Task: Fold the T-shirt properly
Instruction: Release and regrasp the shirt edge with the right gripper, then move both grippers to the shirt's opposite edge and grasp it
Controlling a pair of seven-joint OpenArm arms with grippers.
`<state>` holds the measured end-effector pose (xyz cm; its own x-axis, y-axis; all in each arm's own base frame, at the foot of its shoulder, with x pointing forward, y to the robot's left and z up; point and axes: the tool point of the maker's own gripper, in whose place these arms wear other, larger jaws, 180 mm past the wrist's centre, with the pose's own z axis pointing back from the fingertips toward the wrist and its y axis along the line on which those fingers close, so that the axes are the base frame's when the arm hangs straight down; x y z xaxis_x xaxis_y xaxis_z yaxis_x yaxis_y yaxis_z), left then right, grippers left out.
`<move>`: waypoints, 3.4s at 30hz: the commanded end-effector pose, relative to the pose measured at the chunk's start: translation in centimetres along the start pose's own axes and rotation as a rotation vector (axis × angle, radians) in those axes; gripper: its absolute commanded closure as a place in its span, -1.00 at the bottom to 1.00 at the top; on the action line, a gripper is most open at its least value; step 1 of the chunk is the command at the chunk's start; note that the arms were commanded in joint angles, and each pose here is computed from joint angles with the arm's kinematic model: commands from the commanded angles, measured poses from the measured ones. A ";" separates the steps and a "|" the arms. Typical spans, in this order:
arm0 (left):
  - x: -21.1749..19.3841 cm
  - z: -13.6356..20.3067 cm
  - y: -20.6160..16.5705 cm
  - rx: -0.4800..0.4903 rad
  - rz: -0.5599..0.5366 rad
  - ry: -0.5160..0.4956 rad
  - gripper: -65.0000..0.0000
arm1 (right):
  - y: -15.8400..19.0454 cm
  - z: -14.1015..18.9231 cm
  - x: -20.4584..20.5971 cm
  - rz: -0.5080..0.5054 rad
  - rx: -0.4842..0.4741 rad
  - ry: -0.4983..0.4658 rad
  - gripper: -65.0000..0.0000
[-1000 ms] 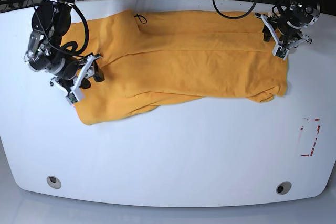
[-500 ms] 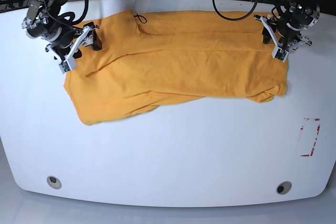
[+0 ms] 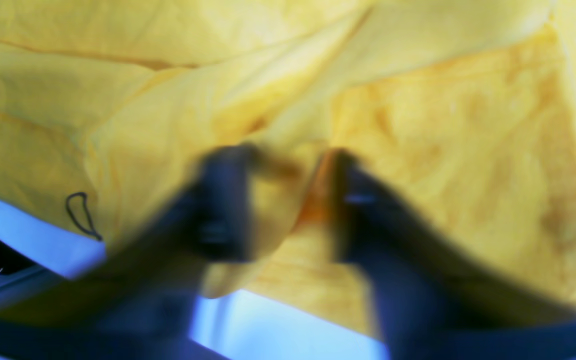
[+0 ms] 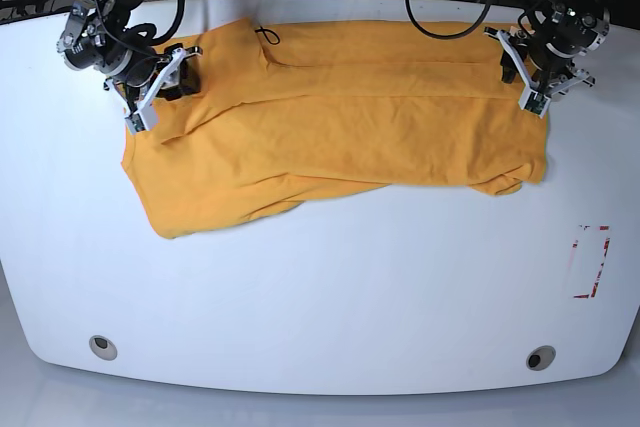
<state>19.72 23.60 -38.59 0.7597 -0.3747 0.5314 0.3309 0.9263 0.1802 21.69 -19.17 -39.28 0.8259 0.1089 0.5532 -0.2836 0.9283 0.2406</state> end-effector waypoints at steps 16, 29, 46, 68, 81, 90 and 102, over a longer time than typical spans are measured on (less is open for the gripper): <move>0.8 0.4 0.6 0.016 -0.010 -0.029 0.29 | -0.6 0.7 7.7 0.065 -0.014 -0.178 0.93; 0.2 0.3 1.0 0.044 -0.035 0.005 0.29 | -5.3 -0.2 9.0 0.021 -0.035 -0.135 0.57; 5.0 -0.1 2.3 0.077 -0.002 -0.115 0.29 | -12.9 2.6 11.5 -0.047 -0.177 -0.228 -0.23; 7.6 0.5 6.0 0.171 0.039 -0.120 0.29 | -17.9 -5.0 20.6 -0.182 -0.150 -0.388 -0.23; 8.0 0.6 6.3 0.178 0.038 -0.128 0.27 | -12.5 -9.6 21.3 -0.183 -0.042 -0.378 -0.05; 11.3 0.3 8.6 0.223 0.130 -0.162 -0.56 | -12.4 -9.8 20.9 -0.184 -0.041 -0.372 0.49; 14.3 -6.4 10.3 0.089 0.328 -0.149 -0.56 | -12.5 -9.8 20.6 -0.186 -0.043 -0.366 0.50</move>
<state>35.74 27.53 -35.92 0.7717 -0.0594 0.6333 0.0264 0.9978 0.0615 45.36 -24.13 -41.18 0.6823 -0.1873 0.7066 -0.1056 0.9312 0.3488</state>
